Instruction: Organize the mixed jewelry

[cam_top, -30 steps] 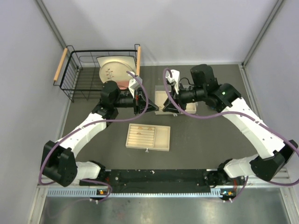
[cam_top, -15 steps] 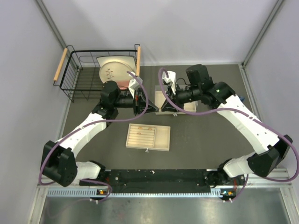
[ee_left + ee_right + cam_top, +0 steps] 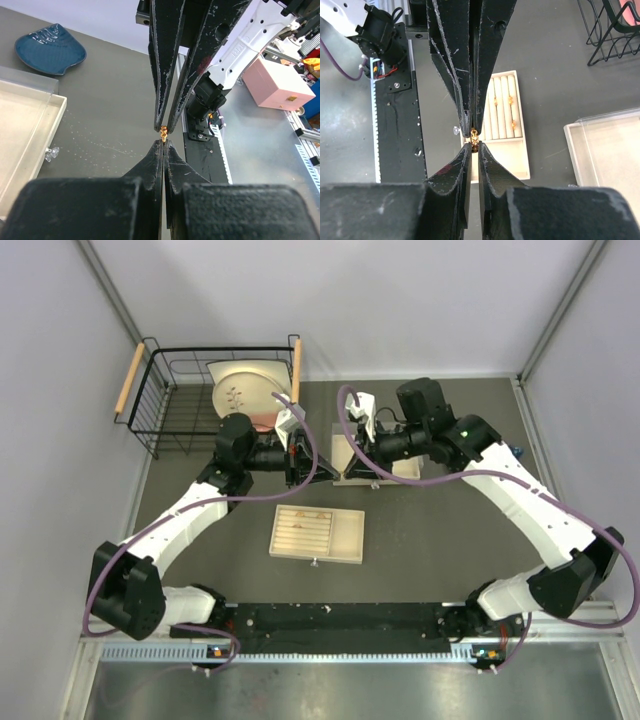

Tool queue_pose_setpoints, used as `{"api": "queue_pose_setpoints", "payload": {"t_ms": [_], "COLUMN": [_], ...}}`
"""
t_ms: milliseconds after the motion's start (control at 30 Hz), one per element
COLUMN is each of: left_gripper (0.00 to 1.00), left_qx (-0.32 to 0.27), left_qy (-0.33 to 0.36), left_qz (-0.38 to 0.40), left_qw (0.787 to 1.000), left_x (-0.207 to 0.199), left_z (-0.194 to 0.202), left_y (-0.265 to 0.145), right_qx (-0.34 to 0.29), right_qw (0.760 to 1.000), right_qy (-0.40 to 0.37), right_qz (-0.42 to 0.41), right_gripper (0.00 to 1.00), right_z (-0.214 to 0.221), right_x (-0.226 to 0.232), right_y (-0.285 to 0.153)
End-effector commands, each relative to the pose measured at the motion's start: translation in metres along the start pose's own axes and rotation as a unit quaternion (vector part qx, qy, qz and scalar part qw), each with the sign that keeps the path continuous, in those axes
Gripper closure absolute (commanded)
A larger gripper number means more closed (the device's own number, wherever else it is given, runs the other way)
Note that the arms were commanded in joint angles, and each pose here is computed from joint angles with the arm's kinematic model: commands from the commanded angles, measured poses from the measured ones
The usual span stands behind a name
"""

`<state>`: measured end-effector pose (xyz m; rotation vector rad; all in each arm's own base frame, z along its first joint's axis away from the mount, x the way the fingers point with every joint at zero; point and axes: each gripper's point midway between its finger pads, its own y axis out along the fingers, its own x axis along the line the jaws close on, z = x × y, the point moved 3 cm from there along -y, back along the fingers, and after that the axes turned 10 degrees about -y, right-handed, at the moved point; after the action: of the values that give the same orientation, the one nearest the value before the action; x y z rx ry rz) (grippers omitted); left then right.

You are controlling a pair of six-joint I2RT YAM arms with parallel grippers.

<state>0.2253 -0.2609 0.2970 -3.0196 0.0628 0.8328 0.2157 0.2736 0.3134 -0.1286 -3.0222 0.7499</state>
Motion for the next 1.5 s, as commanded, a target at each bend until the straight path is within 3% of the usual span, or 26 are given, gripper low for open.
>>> {"api": "queue_pose_setpoints", "payload": {"t_ms": [0,267,733,1233,1467], "left_gripper": [1.00,1.00,1.00,1.00,1.00], "left_qx": [-0.013,-0.013,-0.013,-0.012,-0.012], "left_qy": [0.036,0.036,0.034,0.034,0.034], "left_qz": [0.011,0.010,0.010,0.010,0.010], "left_qw": [0.999,0.999,0.999,0.999,0.999], "left_x": [-0.007,-0.006,-0.005,-0.005,-0.005], "left_z": [-0.015,-0.015,-0.014,-0.013,-0.013], "left_y": [0.001,0.001,0.001,0.001,0.001], "right_qx": [-0.021,-0.023,-0.026,-0.032,-0.030], "right_qw": [0.999,0.999,0.998,0.998,0.998], "right_qy": [-0.018,-0.024,-0.028,-0.030,-0.028], "right_qz": [-0.019,-0.028,-0.040,-0.045,-0.042], "right_gripper": [0.93,0.99,0.97,0.82,0.99], "right_z": [-0.014,-0.017,-0.020,-0.024,-0.024], "right_x": [0.006,0.010,0.017,0.020,0.019], "right_y": [0.000,0.003,0.005,0.004,0.004]}}
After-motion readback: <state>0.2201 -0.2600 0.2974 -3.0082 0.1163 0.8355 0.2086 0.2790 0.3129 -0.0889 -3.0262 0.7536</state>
